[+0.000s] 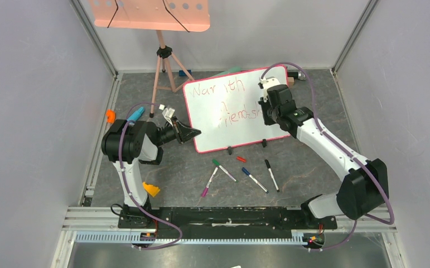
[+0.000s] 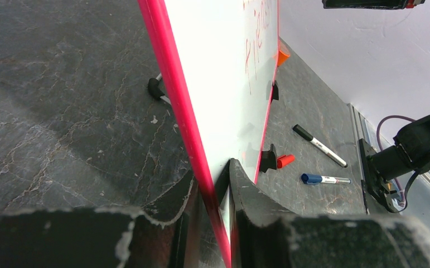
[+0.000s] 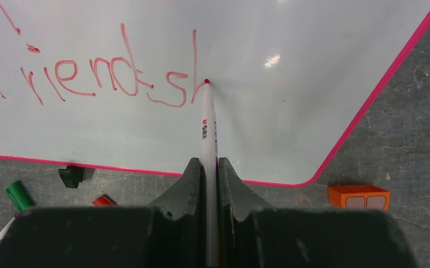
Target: Write a sentence on the whiteboard
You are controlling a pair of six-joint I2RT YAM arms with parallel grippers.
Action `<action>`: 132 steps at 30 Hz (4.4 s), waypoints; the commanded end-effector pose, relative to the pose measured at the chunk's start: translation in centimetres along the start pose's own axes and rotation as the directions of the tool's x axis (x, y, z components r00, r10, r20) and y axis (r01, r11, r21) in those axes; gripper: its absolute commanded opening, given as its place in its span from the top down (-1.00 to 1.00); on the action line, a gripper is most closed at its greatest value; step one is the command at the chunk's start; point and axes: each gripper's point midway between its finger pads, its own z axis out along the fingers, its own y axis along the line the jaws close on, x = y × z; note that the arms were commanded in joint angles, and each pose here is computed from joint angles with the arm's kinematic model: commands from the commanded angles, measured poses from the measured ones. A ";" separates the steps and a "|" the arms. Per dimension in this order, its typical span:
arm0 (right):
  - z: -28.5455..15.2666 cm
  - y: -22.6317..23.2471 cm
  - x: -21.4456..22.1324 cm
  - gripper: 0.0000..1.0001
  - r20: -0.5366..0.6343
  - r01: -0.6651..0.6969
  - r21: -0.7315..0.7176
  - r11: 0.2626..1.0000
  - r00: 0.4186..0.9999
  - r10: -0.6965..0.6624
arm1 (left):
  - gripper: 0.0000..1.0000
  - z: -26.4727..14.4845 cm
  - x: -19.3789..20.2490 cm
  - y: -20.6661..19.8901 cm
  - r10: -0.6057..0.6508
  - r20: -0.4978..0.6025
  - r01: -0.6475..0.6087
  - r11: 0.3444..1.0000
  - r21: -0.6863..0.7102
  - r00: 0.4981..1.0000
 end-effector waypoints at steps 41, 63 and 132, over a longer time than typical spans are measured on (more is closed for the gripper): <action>-2.7 -1.7 -4.9 1.00 0.185 -0.036 0.032 0.999 0.982 0.029 | 0.94 -0.1 -1.4 3.0 0.121 0.069 -0.112 0.987 -0.112 0.990; -0.2 -1.7 -3.5 1.00 0.105 -0.036 0.040 0.999 0.994 0.032 | 0.93 -0.1 -1.4 3.0 0.126 0.069 -0.118 0.987 -0.111 0.990; 0.1 -2.3 -0.9 1.00 0.048 -0.020 0.067 0.998 0.999 0.017 | 0.93 -0.1 -1.4 3.1 0.123 0.068 -0.115 0.987 -0.114 0.990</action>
